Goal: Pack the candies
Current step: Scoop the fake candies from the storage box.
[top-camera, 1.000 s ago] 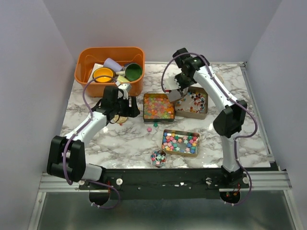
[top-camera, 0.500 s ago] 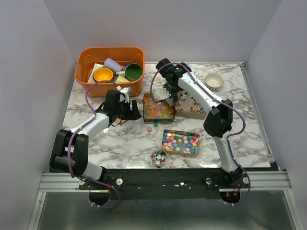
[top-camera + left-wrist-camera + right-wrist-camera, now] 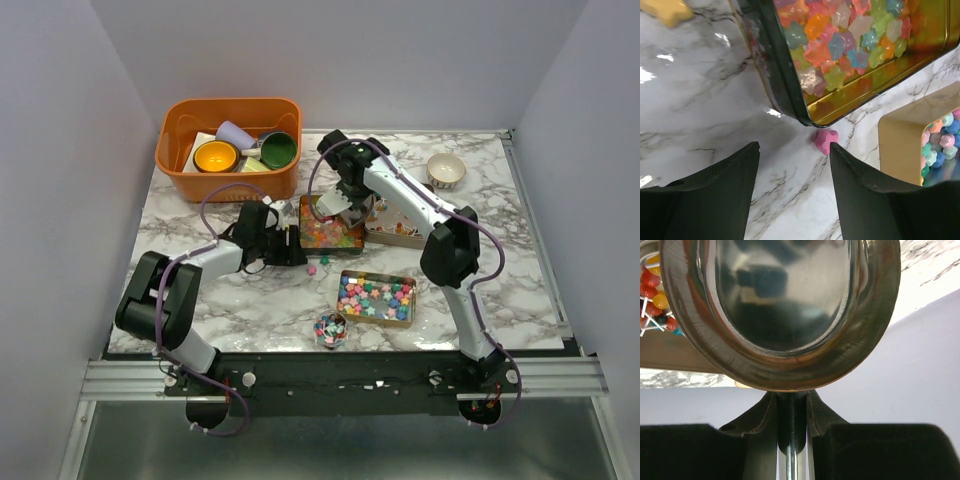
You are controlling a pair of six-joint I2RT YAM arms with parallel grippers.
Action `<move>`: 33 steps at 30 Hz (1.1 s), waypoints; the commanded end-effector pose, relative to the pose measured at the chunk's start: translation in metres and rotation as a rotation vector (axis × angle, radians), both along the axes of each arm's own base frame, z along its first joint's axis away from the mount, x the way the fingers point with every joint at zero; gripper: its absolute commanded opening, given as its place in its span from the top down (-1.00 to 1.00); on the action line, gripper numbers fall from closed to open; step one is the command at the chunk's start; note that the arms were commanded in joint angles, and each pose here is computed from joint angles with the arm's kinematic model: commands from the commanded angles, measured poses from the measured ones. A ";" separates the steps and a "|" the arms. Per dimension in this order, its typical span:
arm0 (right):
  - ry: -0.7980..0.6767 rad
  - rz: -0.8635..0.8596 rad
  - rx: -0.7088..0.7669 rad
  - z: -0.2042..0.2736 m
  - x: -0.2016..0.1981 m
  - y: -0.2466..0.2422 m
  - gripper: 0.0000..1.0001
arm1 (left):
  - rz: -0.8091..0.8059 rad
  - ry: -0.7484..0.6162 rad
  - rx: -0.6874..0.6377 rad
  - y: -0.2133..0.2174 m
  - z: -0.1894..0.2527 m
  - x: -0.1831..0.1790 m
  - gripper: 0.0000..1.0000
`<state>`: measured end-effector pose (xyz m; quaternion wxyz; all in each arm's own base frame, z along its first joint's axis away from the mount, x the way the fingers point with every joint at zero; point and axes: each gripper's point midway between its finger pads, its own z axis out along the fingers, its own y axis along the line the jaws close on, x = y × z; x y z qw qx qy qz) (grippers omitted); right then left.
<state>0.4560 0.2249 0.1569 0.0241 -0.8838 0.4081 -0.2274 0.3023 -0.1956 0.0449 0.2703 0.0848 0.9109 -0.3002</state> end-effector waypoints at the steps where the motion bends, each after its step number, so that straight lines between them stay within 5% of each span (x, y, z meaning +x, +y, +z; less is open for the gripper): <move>1: 0.110 -0.018 -0.043 -0.044 -0.014 -0.003 0.99 | -0.033 0.031 -0.057 -0.021 -0.004 0.002 -0.31; 33: 0.385 -0.294 0.483 -0.105 -0.054 0.045 0.99 | -0.076 0.055 -0.047 -0.022 -0.019 0.016 -0.18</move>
